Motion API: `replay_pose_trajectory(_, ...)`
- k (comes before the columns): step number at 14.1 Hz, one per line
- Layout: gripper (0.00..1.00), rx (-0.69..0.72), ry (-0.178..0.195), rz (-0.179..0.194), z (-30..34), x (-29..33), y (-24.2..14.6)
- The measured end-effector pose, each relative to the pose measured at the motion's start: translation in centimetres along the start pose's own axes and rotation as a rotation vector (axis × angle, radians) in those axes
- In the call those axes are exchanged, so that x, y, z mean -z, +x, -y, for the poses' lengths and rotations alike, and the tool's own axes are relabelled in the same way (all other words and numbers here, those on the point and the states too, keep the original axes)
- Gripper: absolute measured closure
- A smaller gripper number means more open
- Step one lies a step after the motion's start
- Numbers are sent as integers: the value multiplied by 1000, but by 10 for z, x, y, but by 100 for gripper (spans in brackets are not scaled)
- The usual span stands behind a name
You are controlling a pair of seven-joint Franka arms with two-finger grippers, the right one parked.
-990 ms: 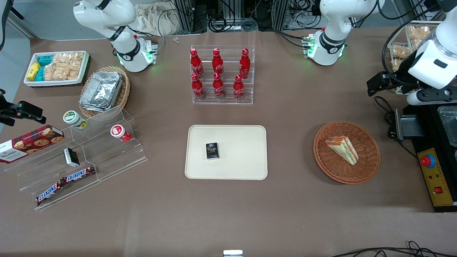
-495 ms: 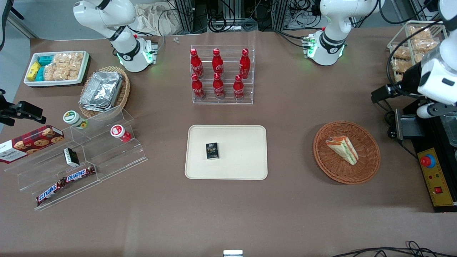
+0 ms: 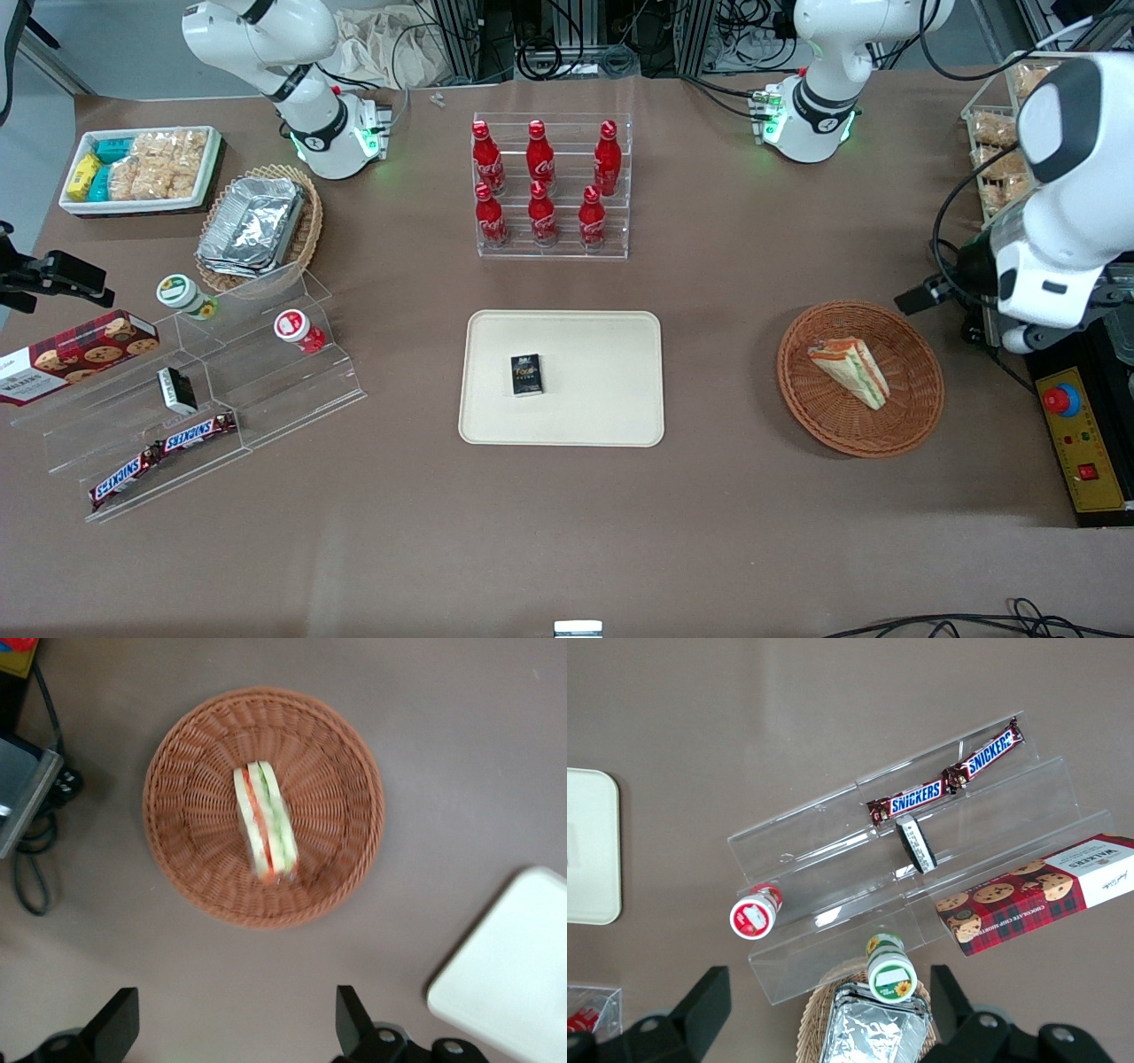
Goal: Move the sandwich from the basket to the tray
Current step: 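Move the open left gripper over the wrapped sandwich in the wicker basket, then lower the left gripper and close it on the wrapped sandwich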
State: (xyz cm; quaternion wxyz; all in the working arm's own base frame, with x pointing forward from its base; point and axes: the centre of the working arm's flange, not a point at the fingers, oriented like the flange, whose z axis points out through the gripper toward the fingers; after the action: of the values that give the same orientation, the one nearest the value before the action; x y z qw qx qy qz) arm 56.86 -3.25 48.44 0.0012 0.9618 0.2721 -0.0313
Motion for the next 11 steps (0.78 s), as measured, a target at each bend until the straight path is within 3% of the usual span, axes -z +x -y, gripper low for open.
replay_pose_trajectory(6,0,163,-12,-1,-6,-109,14)
replay_pose_trajectory(11,0,229,-1,25,-8,-167,19)
